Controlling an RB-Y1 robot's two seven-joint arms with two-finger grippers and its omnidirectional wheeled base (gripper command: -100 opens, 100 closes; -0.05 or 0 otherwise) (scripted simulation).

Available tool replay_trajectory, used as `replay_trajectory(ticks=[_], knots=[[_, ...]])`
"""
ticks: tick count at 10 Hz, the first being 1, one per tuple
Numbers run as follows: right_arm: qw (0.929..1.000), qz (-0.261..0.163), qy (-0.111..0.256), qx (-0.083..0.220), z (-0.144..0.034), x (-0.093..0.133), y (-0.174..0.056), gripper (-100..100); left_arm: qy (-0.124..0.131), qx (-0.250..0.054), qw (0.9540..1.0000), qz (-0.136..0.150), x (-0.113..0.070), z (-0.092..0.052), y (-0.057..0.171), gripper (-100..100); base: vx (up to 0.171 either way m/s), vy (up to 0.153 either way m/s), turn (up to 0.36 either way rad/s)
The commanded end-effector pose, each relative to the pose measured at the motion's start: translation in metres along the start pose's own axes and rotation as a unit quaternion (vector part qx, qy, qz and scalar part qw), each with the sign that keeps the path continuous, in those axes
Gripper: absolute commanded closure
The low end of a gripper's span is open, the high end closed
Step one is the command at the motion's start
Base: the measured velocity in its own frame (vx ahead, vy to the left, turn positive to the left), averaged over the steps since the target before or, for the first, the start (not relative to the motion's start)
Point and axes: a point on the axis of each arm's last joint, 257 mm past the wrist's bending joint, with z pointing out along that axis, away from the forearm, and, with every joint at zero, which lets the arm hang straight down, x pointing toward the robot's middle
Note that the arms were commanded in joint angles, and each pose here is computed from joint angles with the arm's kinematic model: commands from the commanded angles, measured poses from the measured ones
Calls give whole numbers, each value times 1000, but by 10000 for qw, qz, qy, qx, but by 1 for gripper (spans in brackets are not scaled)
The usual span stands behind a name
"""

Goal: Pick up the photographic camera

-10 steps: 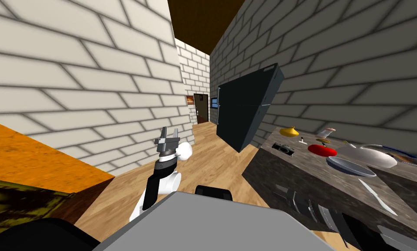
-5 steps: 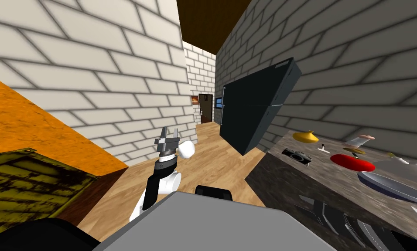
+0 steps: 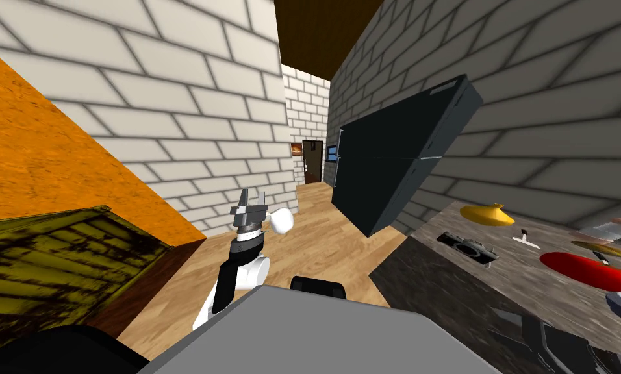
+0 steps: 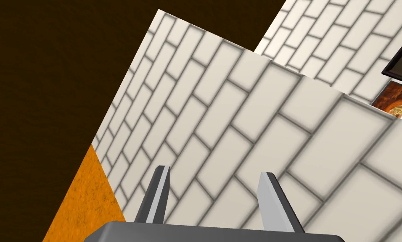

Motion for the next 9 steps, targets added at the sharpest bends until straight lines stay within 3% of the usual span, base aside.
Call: replay_trajectory(ticks=[1, 2, 3, 5, 7, 9], knots=[[9987, -160, 421, 224, -32, 22, -22, -100, 0, 0, 10000, 0, 0, 0, 0, 0, 64, -75, 282], [9984, -200, 456, 267, -37, 20, -26, -100, 0, 0, 10000, -1, 0, 0, 0, 0, 57, -71, 131], [9955, -294, 790, 424, -65, 36, -41, -100, 0, 0, 10000, 0, 0, 0, 0, 0, 51, -90, 236], [9953, -309, 802, 440, -67, 35, -42, -100, 0, 0, 10000, 0, 0, 0, 0, 0, 27, -66, 63], [9864, -463, 1412, 706, -120, 59, -65, -100, 0, 0, 10000, -1, 0, 0, 0, 0, 51, -94, 316], [9768, -530, 1894, 848, -160, 78, -75, -100, 1, 0, 10000, 1, 0, 0, 0, 0, 111, -233, 360]])
